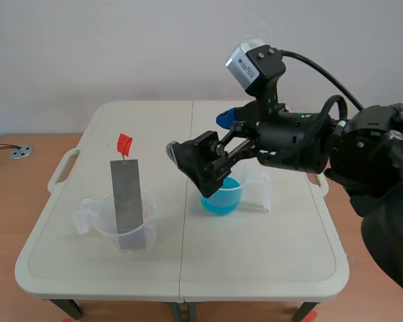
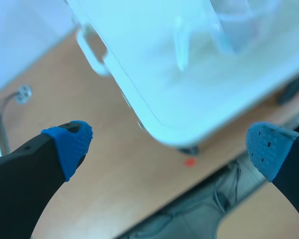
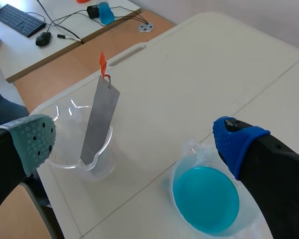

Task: Hold the metal plate by the orange handle, dip it into the blue solution, take it out and point at it, then put the plate back in the beaker on the left.
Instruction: 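Return to the home posture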

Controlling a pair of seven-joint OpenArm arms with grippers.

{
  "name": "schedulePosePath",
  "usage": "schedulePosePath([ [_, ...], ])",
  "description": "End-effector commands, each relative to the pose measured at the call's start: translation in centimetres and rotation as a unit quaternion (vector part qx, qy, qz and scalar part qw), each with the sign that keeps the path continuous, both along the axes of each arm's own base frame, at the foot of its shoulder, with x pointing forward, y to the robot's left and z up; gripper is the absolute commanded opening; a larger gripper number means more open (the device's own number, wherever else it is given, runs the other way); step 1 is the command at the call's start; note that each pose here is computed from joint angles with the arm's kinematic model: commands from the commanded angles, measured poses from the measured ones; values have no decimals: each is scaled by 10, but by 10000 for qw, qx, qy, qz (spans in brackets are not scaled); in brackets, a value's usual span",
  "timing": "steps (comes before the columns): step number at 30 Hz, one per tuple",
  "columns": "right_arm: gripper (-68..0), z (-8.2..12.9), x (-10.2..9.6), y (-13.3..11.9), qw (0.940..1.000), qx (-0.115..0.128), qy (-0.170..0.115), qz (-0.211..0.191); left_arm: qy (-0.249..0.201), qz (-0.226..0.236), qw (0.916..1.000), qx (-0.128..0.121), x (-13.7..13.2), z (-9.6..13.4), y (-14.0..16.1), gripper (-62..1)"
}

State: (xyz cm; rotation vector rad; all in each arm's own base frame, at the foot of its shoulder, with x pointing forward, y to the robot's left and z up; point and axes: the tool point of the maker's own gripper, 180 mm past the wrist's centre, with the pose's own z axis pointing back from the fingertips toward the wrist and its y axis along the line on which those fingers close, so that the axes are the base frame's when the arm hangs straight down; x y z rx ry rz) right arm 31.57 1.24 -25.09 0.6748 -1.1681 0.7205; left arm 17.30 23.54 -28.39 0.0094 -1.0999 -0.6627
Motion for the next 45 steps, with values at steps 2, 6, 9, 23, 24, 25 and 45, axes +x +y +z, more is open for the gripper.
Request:
schedulePosePath([
  [2,-12,11,-5,-10,9999,68,-141,-31,-386,-185,9989,-190,17,20,-14,14],
  [6,-12,10,-13,-29,9997,24,-107,-204,-653,-454,9961,-391,35,34,-30,14],
  [9,-12,10,-18,-42,9995,-82,-122,-282,-788,-644,9936,-487,46,38,-43,14],
  [23,-12,-2,-44,-75,9984,-295,149,-453,-1365,-1332,9764,-1016,80,62,-101,14],
  [24,-12,-3,-45,-75,9984,-304,165,-453,-1378,-1365,9756,-1024,82,63,-104,14],
  [25,-12,-3,-45,-75,9984,-304,167,-451,-1384,-1402,9750,-1027,84,64,-108,14],
  [45,-12,-3,-45,-75,9983,-320,169,-452,-1506,-2019,9560,-1506,87,87,-170,14],
])
